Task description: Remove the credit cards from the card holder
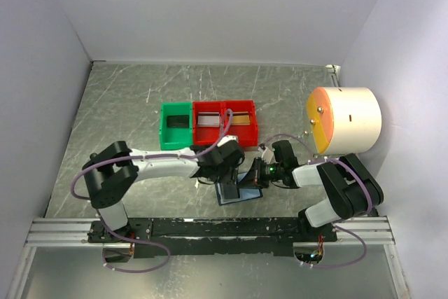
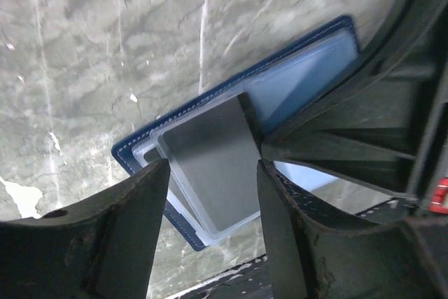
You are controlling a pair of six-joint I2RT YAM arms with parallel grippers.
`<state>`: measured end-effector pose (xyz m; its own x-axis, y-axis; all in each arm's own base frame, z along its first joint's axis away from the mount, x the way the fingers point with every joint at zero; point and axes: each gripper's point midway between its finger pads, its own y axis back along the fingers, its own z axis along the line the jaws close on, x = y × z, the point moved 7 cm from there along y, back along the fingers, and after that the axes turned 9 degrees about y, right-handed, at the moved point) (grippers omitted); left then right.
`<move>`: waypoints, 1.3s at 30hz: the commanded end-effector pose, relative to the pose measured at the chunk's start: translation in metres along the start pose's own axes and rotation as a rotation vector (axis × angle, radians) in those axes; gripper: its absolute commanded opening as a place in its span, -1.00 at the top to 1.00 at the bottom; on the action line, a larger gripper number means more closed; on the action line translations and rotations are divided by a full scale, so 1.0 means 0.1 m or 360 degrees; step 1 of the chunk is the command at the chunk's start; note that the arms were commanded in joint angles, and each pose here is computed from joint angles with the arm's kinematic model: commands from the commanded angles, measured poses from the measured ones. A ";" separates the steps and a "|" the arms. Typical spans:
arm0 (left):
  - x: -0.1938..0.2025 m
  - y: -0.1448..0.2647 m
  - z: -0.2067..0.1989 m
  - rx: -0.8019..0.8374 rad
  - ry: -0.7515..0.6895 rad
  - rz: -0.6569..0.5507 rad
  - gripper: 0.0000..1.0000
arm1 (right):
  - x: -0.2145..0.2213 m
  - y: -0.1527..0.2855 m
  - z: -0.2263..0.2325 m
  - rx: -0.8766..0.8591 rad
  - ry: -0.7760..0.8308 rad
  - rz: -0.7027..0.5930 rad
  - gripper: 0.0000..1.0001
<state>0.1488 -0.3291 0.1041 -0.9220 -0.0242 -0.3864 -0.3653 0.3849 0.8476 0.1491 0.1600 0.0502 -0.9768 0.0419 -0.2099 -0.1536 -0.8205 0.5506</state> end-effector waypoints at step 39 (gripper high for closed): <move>0.11 -0.29 0.01 -0.0401 -0.0164 0.0000 -0.33 | -0.01 0.02 -0.03 0.0072 0.0005 -0.0056 1.00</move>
<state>0.1550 -0.3446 0.0856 -0.9067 0.0426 -0.4197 -0.4042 0.1976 0.8931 0.1500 0.1599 0.0508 -0.9725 0.0732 -0.2213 -0.1856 -0.8175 0.5451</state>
